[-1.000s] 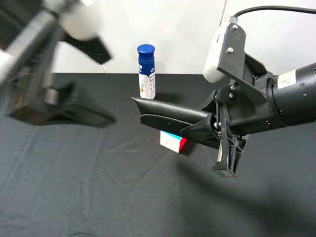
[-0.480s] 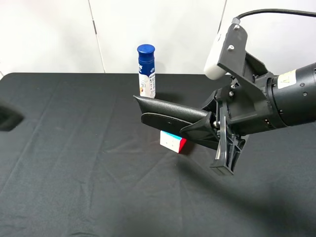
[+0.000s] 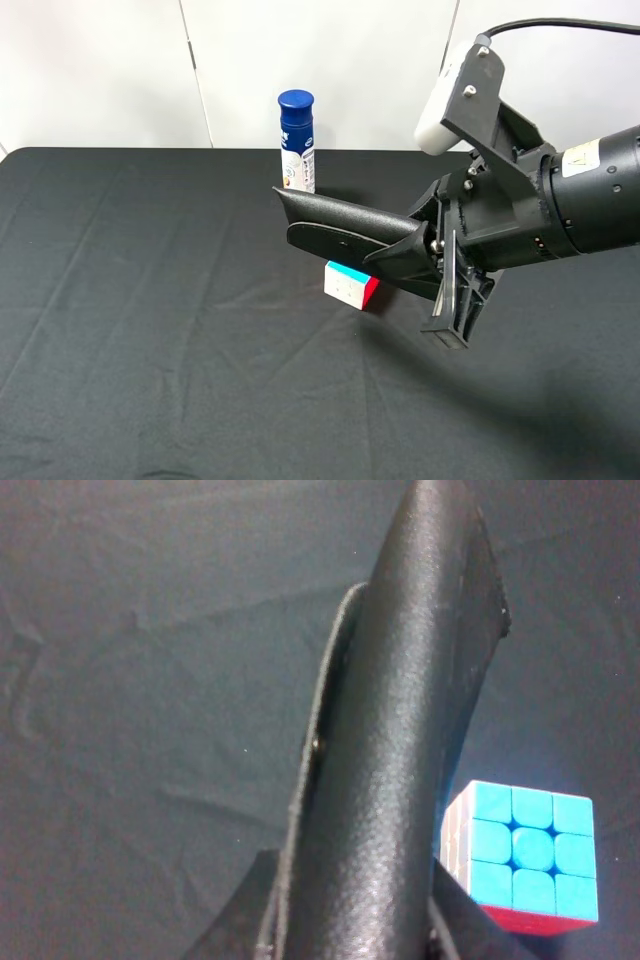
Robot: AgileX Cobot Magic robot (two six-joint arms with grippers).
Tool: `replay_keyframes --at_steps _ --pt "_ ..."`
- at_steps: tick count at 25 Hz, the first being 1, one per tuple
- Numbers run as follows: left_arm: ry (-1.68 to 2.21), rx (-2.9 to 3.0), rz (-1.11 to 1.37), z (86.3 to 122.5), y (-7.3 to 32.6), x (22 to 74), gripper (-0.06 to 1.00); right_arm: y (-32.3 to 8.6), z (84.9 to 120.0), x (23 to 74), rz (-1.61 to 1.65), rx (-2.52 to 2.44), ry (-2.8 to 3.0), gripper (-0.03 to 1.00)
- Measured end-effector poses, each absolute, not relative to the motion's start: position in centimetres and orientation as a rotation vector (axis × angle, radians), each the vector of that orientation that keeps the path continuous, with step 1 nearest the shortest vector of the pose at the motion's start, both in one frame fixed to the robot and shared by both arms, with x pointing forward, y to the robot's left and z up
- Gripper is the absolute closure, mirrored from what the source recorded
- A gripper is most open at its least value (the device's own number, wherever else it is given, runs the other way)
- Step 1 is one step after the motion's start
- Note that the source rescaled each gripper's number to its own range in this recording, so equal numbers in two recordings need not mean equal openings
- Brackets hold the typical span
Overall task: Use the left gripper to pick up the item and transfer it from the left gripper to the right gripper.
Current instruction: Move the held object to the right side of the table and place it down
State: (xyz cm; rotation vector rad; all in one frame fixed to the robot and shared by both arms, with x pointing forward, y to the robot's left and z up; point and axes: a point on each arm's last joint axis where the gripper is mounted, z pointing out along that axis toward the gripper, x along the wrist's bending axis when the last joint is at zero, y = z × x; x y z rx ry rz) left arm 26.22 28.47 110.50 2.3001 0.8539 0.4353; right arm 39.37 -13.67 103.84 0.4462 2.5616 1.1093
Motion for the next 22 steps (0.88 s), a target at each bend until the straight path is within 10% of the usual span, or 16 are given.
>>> replay_keyframes --at_steps 22 --pt "0.883 2.092 0.376 104.2 31.7 22.6 -0.01 -13.7 103.9 39.4 1.116 0.466 2.554 0.96"
